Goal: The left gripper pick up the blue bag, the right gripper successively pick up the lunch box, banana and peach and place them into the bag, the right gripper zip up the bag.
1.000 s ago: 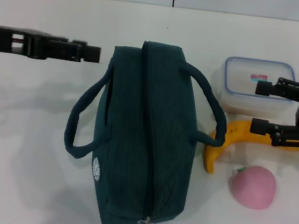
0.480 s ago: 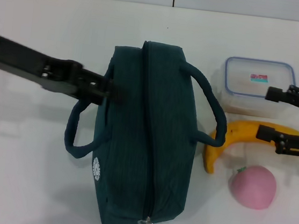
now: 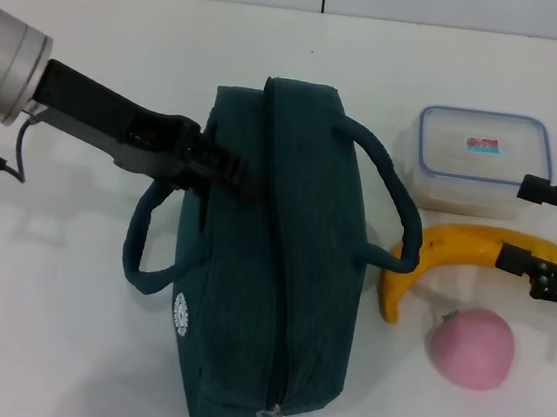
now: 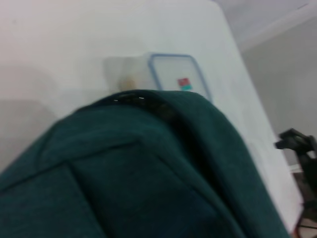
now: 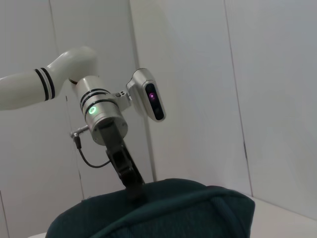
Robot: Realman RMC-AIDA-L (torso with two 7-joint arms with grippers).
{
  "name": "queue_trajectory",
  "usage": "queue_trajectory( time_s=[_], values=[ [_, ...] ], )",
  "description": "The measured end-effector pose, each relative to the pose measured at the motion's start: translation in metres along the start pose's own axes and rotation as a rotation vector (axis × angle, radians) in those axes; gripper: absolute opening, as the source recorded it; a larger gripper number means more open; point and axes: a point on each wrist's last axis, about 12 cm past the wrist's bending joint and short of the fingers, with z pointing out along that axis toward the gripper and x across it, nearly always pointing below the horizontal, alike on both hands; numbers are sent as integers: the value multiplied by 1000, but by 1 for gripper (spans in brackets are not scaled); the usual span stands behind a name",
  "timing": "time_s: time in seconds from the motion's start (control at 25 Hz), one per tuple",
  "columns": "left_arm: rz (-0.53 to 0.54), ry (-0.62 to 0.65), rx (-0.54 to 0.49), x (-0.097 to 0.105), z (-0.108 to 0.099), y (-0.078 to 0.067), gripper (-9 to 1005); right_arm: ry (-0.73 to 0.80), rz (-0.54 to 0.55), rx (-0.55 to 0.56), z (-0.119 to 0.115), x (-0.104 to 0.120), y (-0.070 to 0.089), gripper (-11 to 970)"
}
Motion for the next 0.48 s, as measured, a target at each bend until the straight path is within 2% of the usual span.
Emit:
queue_trajectory(
  time_s=[0.2, 0.48],
  values=[
    [11, -1, -16, -3, 0, 0, 669, -3, 7, 9, -2, 2, 2, 810],
    [-28, 27, 5, -2, 5, 5, 512, -17, 15, 39, -8, 5, 4, 804]
  ],
)
